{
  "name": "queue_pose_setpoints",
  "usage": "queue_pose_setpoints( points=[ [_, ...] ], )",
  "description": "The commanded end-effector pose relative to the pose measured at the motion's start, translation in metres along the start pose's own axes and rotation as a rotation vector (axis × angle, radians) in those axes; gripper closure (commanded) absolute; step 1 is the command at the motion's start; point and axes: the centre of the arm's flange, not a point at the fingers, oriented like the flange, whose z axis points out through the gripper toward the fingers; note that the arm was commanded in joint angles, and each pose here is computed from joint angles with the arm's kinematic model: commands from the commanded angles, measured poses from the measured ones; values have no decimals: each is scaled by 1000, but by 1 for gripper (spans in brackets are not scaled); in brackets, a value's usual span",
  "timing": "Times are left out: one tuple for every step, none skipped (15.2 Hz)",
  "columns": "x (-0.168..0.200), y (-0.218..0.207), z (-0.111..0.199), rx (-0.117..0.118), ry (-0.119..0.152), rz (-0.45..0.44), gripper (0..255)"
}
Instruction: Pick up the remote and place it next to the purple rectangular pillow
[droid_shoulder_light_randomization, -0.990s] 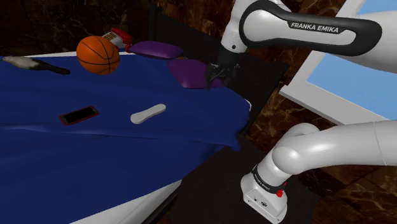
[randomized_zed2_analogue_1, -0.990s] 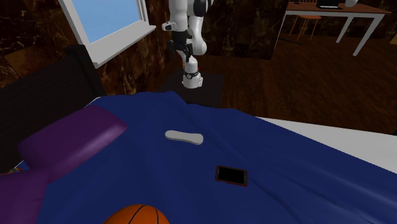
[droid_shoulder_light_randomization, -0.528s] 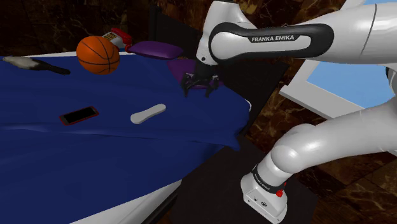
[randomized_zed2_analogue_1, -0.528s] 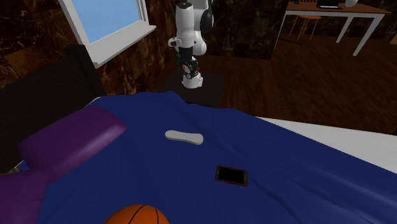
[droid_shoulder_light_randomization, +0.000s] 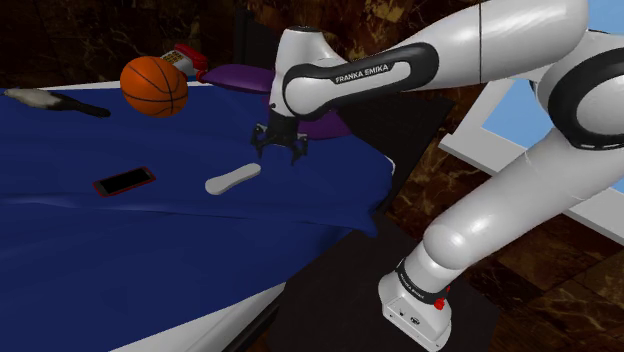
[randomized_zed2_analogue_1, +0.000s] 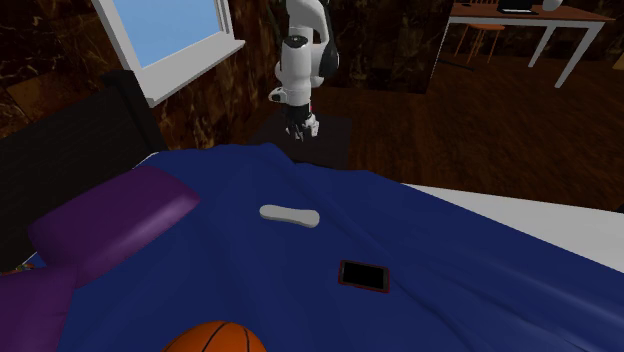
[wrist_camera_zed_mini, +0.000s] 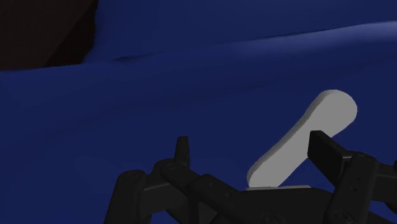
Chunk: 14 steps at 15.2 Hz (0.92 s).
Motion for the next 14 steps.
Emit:
queue_pose_setpoints(
  points=[
    [10,-19,18,1,-3,80,0],
    [15,-28,27,0,-4,117,0],
    [20,-36,35,-1,-6,153,0],
    [25,-45,44,-1,-7,190,0],
    [31,-53,53,-2,-8,227,0],
    [37,-61,62,-2,-9,264,0],
    [44,-69,70,-3,-11,300,0],
    [50,-76,79,-4,-12,337,0],
    [57,-83,88,-4,-13,374,0],
    [64,-90,97,-5,-15,410,0],
    [72,-97,106,-5,-16,447,0],
    [79,-104,114,-6,-17,484,0],
    [87,-110,123,-7,-19,521,0],
    [95,-116,132,-7,-20,557,0]
  ],
)
